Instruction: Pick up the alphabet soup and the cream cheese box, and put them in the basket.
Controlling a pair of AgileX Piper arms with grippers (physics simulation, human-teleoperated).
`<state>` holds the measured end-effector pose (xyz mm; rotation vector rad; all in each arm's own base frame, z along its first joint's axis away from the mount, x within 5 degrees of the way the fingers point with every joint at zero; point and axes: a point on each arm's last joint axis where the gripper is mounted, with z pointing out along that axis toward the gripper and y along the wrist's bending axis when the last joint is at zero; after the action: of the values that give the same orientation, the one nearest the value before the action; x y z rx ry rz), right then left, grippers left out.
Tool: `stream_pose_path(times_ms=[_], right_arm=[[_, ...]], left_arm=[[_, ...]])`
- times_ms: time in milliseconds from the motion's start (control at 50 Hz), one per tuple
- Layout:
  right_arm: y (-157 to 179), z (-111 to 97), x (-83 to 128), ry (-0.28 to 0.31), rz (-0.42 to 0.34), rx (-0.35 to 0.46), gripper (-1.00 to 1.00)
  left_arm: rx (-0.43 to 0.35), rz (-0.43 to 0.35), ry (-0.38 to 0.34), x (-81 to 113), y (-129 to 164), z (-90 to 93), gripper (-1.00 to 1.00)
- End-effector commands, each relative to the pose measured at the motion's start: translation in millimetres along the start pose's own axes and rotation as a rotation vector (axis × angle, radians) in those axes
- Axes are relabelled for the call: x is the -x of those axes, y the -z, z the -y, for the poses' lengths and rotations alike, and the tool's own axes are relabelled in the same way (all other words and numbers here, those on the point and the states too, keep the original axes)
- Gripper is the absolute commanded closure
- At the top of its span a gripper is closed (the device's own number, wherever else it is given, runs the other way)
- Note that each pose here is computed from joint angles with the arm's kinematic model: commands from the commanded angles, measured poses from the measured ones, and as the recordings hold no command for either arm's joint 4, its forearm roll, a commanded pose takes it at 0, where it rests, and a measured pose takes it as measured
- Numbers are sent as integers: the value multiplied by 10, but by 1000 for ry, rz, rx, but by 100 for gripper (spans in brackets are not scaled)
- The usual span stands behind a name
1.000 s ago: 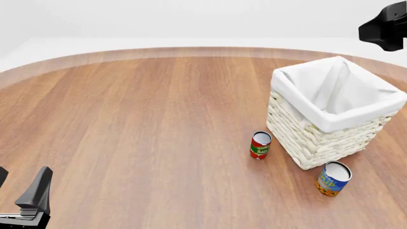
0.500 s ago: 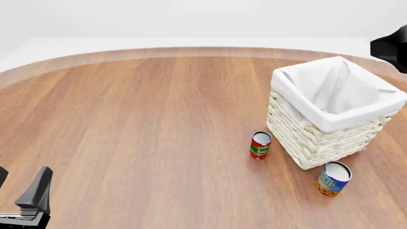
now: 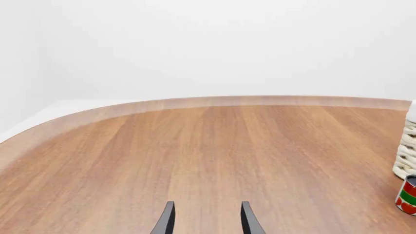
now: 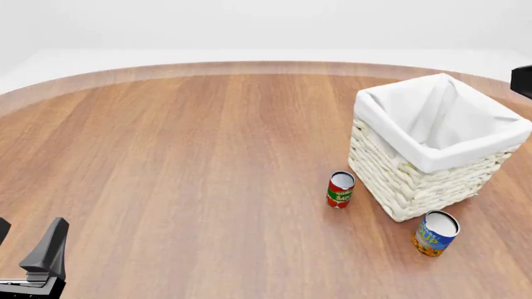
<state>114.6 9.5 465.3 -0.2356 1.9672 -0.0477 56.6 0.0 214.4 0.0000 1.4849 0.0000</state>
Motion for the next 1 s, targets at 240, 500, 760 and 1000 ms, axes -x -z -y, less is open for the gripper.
stream_pose_path(times_ms=[240, 500, 760, 1000], right_arm=[[368, -25, -158, -40, 40, -6, -100], [645, -65, -318, -42, 62, 25, -100], [755, -86, -464, -47, 46, 39, -100], [666, -106, -594, -60, -25, 41, -100]], left_arm=[[0, 0, 0, 0, 0, 0, -100], [0, 0, 0, 0, 0, 0, -100], [0, 0, 0, 0, 0, 0, -100], [0, 0, 0, 0, 0, 0, -100]])
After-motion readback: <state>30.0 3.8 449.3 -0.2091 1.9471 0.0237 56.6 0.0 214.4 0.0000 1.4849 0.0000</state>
